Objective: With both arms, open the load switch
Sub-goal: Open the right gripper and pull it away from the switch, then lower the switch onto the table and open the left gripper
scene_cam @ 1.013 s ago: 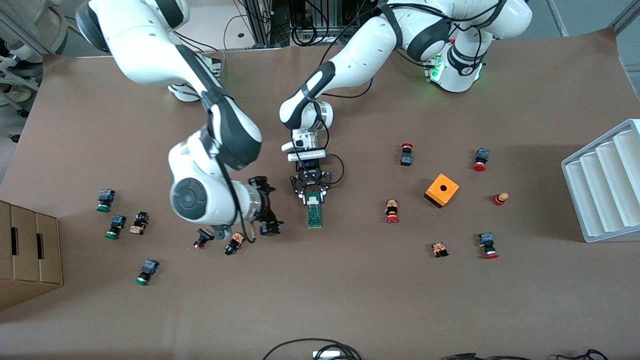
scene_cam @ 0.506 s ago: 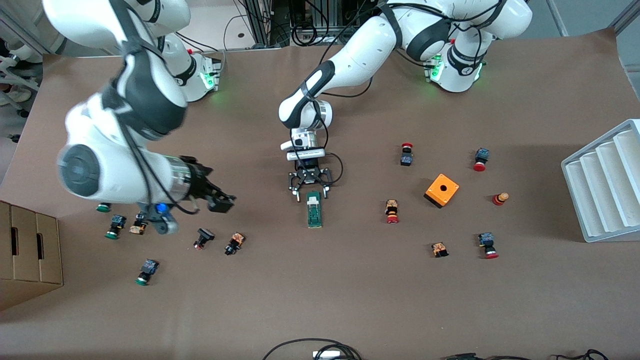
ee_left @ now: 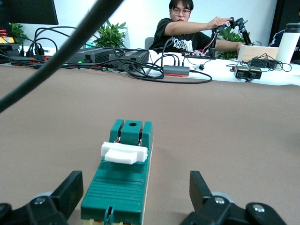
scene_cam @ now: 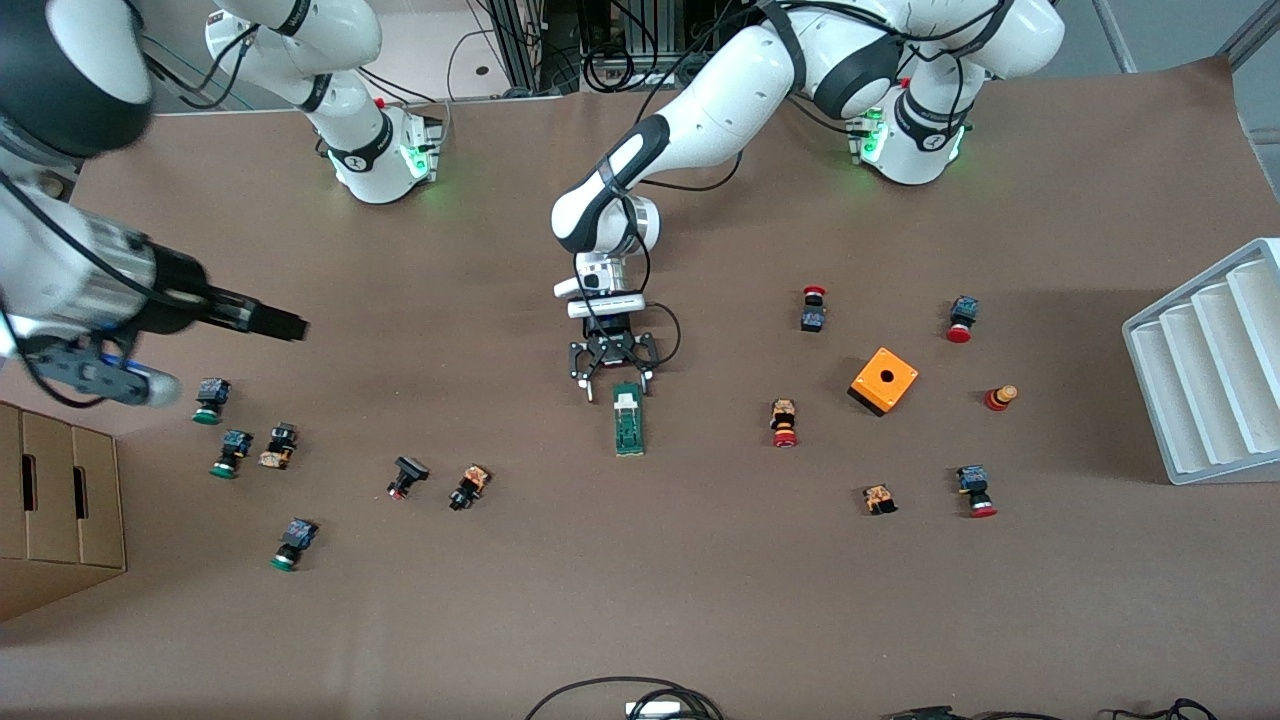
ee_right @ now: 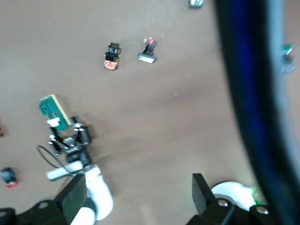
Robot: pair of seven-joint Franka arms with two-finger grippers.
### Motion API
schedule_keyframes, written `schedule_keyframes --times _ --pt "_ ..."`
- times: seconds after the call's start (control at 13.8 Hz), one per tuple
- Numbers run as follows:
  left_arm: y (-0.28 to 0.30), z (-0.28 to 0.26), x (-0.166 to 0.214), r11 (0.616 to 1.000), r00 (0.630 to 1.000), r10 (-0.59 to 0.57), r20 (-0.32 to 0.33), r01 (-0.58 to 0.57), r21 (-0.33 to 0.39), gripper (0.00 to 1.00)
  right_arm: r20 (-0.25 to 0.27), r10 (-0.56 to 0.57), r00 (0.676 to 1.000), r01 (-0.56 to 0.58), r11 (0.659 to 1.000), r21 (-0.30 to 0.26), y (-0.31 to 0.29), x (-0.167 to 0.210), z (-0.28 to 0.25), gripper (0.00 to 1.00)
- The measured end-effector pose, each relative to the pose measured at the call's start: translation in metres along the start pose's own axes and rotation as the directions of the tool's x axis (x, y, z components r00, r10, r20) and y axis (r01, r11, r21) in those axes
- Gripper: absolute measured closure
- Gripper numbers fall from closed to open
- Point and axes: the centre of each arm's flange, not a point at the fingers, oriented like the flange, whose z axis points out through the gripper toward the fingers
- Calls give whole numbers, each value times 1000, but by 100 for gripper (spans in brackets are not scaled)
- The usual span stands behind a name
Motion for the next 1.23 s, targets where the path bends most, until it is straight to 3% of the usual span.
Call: schedule_keyframes --times 0.29,0.43,0.65,0.87,1.23 --pt "10 -8 20 999 999 -43 16 43 14 0 -85 -226 970 222 974 -48 96 -11 -42 0" --pt "14 -13 31 998 998 -64 23 64 21 0 -130 -287 949 281 957 -66 143 -1 -45 0" --pt "20 -18 50 996 996 -89 27 89 17 0 -163 -328 931 314 943 -106 181 7 -31 0" --pt "26 -24 69 996 995 -91 40 91 10 0 -172 -333 927 319 942 -106 186 -9 -20 0" --pt "31 -30 110 997 996 -46 81 41 61 0 -186 -336 923 321 941 -106 187 -22 -9 0"
